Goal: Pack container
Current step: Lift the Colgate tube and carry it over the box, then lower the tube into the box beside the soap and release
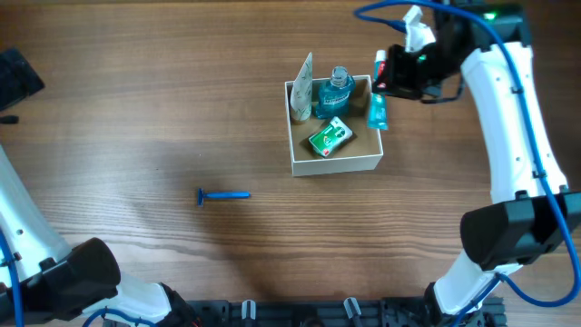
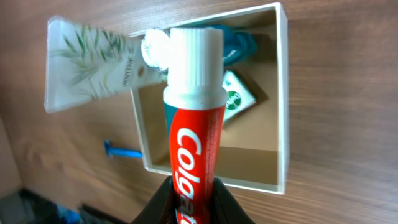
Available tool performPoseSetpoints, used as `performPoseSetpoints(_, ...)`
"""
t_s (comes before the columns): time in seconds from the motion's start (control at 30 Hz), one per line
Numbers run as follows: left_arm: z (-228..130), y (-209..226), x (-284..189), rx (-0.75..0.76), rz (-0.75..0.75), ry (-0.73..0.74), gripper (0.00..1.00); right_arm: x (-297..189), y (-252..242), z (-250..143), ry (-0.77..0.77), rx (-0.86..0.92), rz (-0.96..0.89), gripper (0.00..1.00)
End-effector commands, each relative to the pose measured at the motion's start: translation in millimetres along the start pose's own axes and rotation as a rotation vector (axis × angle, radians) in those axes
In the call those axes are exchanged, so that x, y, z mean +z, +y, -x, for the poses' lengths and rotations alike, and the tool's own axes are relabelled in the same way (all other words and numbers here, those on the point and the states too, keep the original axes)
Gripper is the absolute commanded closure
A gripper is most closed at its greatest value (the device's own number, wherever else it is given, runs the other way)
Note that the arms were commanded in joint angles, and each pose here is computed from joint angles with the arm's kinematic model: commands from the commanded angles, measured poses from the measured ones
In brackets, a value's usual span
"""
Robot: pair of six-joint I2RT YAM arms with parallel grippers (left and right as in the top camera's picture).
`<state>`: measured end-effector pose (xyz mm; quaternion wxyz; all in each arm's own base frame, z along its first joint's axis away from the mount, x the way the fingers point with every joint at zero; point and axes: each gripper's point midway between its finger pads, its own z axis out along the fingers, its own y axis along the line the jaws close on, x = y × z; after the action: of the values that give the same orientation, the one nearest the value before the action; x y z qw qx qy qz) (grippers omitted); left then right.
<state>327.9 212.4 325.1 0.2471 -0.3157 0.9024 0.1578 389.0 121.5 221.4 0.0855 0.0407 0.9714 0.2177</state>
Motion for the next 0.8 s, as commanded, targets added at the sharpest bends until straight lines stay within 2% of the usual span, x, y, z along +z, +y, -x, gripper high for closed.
performPoseSetpoints(0.0,1.8,0.8,0.0,-0.023,-0.004,-0.004,0.00,-1.0,5.1,2.8,-0.078,0.279,-0.109,0.83)
performPoseSetpoints(0.23,1.8,0.8,0.0,-0.023,-0.003,-0.004,0.00,9.6,20.3,0.5,-0.142,0.448,-0.168,0.83)
performPoseSetpoints(0.77,1.8,0.8,0.0,-0.023,-0.003,-0.004,0.00,62.0,8.6,7.0,-0.185,0.641,-0.294,0.83)
